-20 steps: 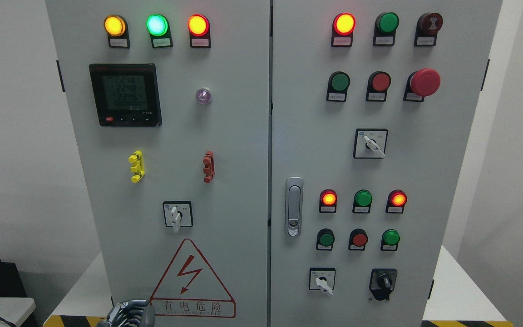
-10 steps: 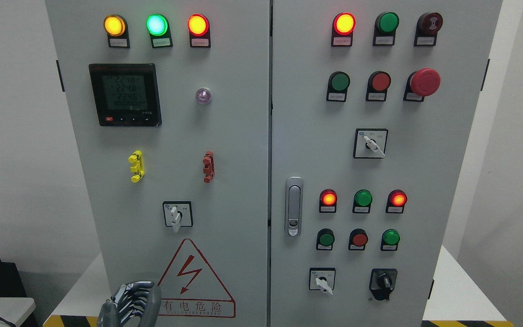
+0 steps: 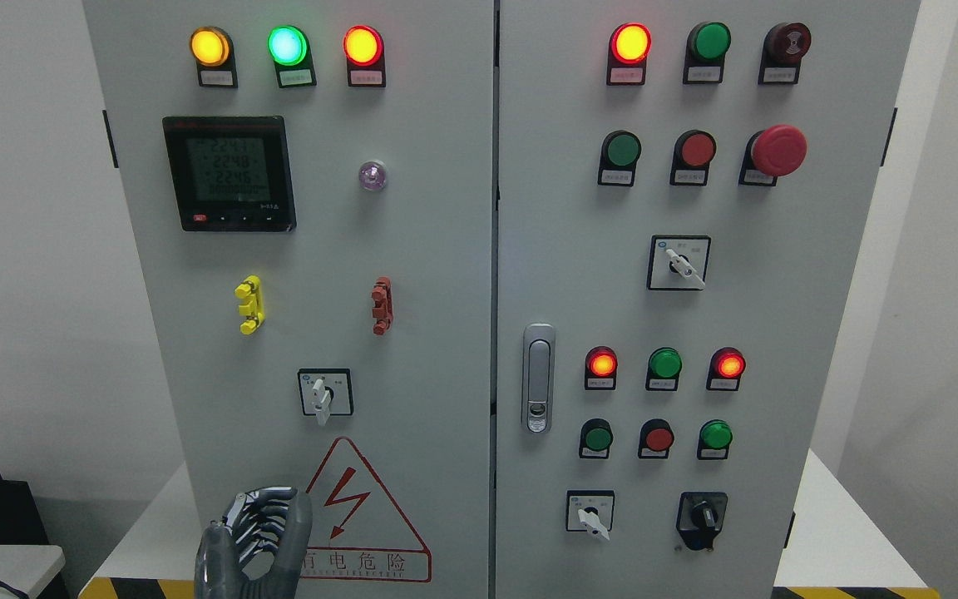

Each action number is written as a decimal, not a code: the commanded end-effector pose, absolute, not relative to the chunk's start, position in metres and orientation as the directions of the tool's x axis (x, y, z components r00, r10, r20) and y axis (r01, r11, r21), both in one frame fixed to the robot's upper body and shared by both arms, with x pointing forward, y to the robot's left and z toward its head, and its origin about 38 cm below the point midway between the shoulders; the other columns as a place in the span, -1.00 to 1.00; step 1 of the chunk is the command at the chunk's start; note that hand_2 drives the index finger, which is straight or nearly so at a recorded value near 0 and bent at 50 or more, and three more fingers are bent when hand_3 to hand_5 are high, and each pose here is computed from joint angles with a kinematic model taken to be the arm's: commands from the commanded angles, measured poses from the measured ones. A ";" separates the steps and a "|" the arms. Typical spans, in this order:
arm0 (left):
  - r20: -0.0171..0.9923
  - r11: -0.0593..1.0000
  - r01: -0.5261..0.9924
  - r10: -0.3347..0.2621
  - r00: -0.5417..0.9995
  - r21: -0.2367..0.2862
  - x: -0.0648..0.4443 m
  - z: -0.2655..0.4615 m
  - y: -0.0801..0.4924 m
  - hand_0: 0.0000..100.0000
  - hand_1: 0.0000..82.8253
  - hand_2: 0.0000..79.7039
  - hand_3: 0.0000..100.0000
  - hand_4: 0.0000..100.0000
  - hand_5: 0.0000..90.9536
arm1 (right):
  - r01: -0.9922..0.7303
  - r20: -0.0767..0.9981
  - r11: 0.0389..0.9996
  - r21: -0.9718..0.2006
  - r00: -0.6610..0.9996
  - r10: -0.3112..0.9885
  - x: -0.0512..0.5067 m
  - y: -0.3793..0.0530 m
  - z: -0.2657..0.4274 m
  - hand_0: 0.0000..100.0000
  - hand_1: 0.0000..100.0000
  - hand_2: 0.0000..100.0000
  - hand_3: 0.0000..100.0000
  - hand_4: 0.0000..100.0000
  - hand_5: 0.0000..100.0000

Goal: Turn on light switch 1

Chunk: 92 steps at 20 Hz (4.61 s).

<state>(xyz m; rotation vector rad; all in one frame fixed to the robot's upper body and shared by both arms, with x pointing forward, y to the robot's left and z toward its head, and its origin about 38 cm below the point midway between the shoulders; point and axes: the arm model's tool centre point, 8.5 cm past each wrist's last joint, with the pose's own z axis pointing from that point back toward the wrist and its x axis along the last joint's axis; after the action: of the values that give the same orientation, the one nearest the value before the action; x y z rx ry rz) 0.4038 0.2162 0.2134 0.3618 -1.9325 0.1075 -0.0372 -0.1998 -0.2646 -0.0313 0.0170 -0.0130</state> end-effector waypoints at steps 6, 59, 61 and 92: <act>0.918 0.949 -0.305 -0.183 -0.352 0.072 0.411 0.230 0.200 -0.54 -0.14 0.14 0.36 0.49 0.62 | 0.020 -0.017 0.999 -0.031 1.000 -0.021 -0.037 -0.200 -0.265 -0.76 -0.22 -1.00 -1.00 -1.00 -1.00; 0.920 0.916 -0.393 -0.221 -0.325 0.080 0.432 0.280 0.197 -0.52 0.13 0.17 0.40 0.54 0.68 | 0.020 -0.017 0.999 -0.031 1.000 -0.021 -0.037 -0.200 -0.265 -0.76 -0.22 -1.00 -1.00 -1.00 -1.00; 0.922 0.916 -0.393 -0.220 -0.320 0.082 0.432 0.280 0.197 -0.52 0.12 0.17 0.40 0.54 0.68 | 0.021 -0.015 0.999 -0.029 1.000 -0.021 -0.037 -0.199 -0.265 -0.76 -0.22 -1.00 -1.00 -1.00 -1.00; 0.932 0.915 -0.394 -0.213 -0.295 0.085 0.435 0.283 0.197 -0.53 -0.01 0.27 0.45 0.58 0.69 | 0.021 -0.018 0.999 -0.029 1.000 -0.021 -0.038 -0.199 -0.265 -0.76 -0.22 -1.00 -1.00 -1.00 -1.00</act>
<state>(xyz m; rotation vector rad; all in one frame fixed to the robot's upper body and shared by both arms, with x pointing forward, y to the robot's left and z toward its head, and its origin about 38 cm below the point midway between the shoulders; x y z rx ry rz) 0.4343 0.1971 0.2815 0.4471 -1.8822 0.1872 -0.0370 -0.1998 -0.2646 -0.0313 0.0161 -0.0130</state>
